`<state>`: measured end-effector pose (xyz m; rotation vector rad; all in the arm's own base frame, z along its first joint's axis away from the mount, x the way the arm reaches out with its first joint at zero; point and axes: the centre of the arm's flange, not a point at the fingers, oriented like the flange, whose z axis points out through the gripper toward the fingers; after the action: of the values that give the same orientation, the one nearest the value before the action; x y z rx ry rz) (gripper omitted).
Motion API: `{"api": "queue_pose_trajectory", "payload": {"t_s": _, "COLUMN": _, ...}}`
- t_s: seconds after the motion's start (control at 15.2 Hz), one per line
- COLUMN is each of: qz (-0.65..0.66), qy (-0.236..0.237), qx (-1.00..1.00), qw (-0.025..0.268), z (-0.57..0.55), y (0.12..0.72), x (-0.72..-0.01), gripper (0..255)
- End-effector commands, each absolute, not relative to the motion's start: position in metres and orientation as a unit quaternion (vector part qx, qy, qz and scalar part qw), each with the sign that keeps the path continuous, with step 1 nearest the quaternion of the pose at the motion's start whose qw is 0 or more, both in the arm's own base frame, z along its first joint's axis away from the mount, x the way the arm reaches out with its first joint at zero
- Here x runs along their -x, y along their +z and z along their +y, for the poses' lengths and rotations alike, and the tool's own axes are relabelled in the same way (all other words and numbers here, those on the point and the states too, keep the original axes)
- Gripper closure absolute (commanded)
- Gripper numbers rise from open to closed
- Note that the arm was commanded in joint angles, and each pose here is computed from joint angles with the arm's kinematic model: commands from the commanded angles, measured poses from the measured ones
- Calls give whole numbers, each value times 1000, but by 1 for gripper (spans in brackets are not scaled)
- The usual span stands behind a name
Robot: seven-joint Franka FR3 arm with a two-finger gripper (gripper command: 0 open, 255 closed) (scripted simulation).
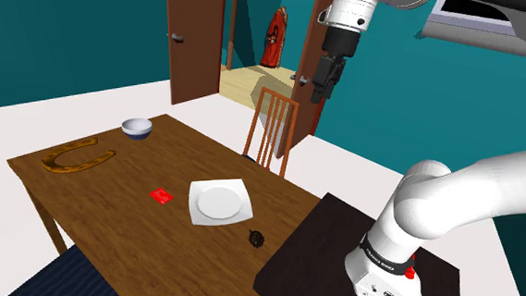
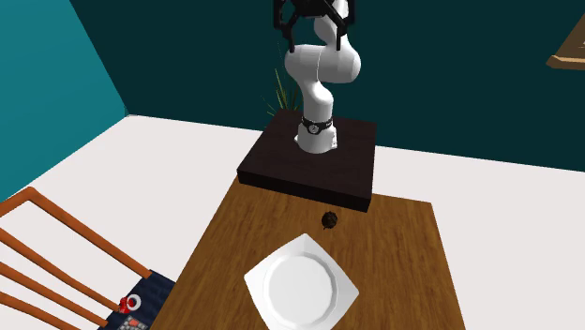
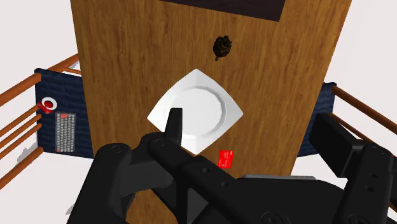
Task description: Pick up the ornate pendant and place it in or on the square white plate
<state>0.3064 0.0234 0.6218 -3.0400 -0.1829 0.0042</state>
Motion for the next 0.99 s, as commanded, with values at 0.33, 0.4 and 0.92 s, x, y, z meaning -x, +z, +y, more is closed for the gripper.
{"api": "queue_pose_trajectory", "payload": {"t_s": 0.33, "qz": -55, "qy": 20, "qx": 997, "qw": 42, "z": 41, "y": 559, "x": -325, "gripper": 0}}
{"api": "queue_pose_trajectory", "payload": {"t_s": 0.4, "qz": -53, "qy": 23, "qx": 997, "qw": 41, "z": 44, "y": 546, "x": -329, "gripper": 0}}
{"api": "queue_pose_trajectory", "payload": {"t_s": 0.92, "qz": -45, "qy": 52, "qx": 997, "qw": 32, "z": 70, "y": 444, "x": -354, "gripper": 0}}
